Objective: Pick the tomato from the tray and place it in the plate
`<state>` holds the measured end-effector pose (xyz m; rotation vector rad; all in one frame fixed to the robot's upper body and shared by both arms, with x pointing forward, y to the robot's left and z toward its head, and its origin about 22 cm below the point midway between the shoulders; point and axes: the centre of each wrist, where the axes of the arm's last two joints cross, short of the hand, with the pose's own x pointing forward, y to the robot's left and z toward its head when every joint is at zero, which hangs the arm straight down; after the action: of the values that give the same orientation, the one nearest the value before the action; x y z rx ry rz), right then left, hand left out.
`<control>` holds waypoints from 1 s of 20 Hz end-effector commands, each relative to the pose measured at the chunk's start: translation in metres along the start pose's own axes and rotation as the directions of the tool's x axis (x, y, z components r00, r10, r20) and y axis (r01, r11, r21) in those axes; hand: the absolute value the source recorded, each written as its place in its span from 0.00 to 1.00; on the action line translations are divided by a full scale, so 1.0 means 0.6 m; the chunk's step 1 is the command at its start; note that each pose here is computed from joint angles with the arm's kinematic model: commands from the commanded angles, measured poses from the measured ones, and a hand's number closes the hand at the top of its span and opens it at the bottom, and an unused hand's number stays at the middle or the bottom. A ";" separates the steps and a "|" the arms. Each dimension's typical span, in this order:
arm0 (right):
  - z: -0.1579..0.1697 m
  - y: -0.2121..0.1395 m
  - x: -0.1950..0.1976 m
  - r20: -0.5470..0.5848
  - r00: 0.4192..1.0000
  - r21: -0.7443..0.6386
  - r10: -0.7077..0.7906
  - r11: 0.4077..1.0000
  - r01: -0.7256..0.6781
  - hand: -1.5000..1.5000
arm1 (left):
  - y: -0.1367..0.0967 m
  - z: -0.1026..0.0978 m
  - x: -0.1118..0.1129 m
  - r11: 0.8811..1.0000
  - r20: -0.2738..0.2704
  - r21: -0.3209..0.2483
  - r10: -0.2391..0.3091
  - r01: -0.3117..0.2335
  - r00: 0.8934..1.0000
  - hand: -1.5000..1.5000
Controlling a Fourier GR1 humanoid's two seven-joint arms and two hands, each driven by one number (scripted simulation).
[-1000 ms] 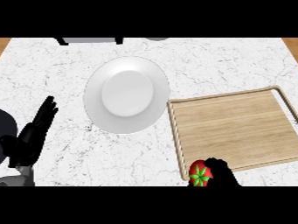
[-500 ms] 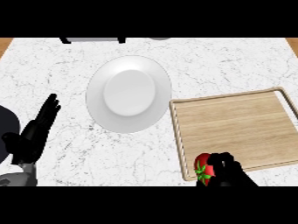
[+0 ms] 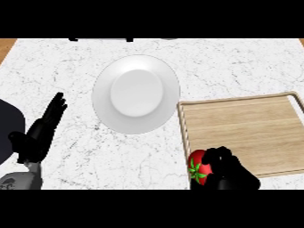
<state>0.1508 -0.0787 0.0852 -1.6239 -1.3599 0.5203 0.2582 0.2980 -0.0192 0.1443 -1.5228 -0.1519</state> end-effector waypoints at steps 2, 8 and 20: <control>-0.037 -0.029 0.054 -0.227 0.967 0.095 -0.114 0.986 0.139 1.00 | -0.022 -0.013 0.015 1.000 0.038 -0.025 0.003 -0.002 0.999 0.50; -0.089 0.008 0.101 -0.234 0.960 0.116 -0.152 0.976 0.183 1.00 | -0.043 -0.014 0.003 0.999 0.025 -0.054 -0.006 0.008 1.000 0.50; -0.229 0.054 0.154 -0.347 0.892 0.044 -0.289 0.945 0.323 1.00 | -0.037 -0.022 0.009 0.997 0.021 -0.075 -0.005 0.006 1.000 0.50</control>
<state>0.2875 -0.0458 0.1291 -1.3968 -1.3492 0.4465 0.2729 0.2766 -0.0147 0.0852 -1.5454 -0.2181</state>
